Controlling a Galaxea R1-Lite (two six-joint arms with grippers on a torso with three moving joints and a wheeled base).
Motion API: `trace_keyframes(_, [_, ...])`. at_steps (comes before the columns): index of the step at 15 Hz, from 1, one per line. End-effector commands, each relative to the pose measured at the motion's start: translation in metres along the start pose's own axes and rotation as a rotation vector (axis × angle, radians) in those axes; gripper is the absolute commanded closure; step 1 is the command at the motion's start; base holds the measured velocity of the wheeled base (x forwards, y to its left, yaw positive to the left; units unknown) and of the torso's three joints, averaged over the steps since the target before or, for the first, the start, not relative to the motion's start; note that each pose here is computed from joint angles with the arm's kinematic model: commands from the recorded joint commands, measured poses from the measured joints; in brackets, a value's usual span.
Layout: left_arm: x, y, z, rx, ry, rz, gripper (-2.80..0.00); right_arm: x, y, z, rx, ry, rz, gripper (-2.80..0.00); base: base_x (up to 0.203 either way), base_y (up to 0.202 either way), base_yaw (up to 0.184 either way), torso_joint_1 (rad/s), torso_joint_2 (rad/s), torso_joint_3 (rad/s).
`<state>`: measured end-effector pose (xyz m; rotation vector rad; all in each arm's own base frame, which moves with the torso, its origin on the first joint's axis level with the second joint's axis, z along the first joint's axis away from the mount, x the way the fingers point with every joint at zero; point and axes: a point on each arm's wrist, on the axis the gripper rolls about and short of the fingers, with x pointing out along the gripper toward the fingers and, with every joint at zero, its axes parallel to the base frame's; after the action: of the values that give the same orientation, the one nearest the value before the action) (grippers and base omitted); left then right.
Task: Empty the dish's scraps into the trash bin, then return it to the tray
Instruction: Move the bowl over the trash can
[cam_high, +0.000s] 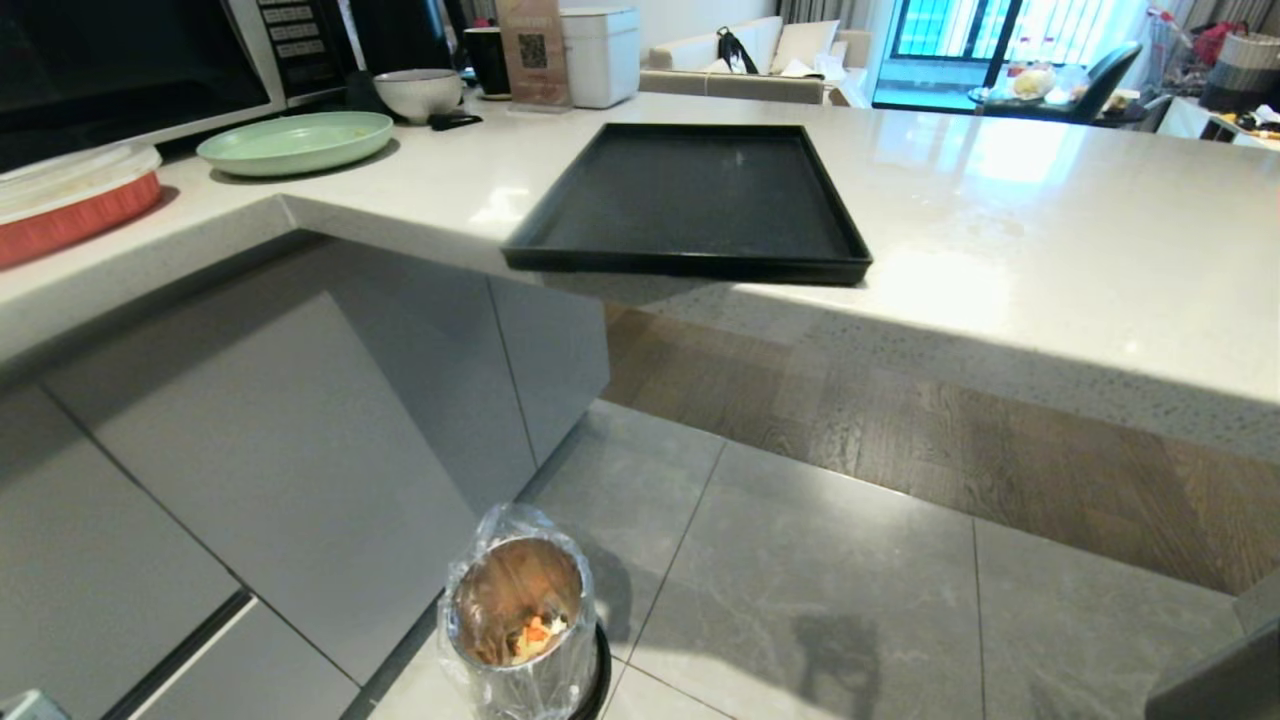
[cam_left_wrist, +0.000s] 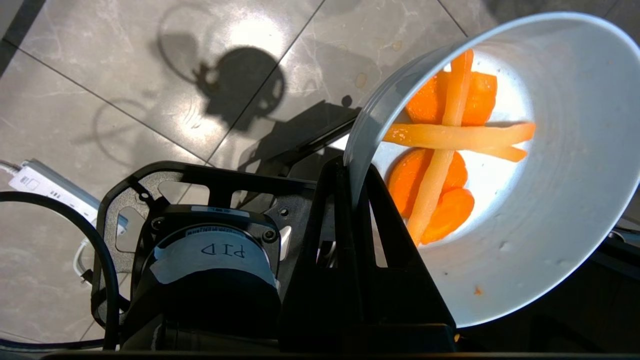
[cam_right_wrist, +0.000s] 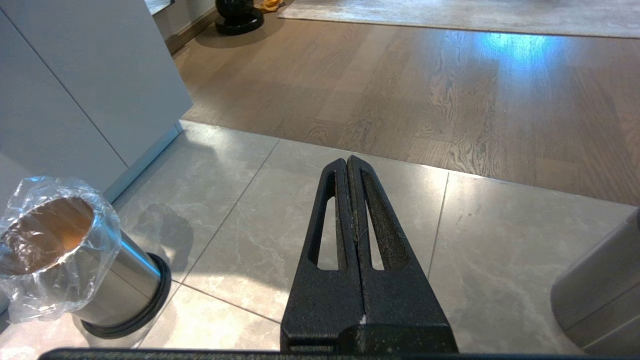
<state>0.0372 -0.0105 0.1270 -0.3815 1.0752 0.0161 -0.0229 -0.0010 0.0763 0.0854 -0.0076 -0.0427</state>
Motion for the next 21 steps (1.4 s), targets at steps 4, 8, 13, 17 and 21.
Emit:
trace_keyframes(4, [0.0001,0.0002,-0.0004,-0.016,0.004,0.002,0.00,0.0000,0.0000,-0.0001,0.001,-0.001,0.000,0.00,0.000,-0.019,0.001,0.001,0.00,0.001])
trace_keyframes(8, [0.0007,0.0010,-0.0013,-0.017,0.004,0.011,0.00,-0.0001,0.0000,0.0003,0.001,-0.002,0.000,0.00,0.000,0.000,0.000,0.000,0.00,0.000])
trace_keyframes(13, [0.0011,0.0012,-0.0014,-0.016,0.004,0.016,0.00,-0.0001,0.0000,0.0003,0.001,-0.002,0.000,0.00,0.000,0.000,0.000,0.000,0.00,0.000])
trace_keyframes(17, [0.0008,0.0010,-0.0012,-0.016,0.002,0.017,0.00,-0.0001,0.0000,0.0003,0.001,-0.002,0.000,0.00,0.000,0.000,0.000,0.000,0.00,0.000])
trace_keyframes(21, [0.0015,0.0016,-0.0020,-0.019,0.007,0.017,0.00,-0.0001,0.0000,0.0003,0.001,-0.002,0.000,0.00,0.000,0.000,0.000,0.000,0.00,0.000])
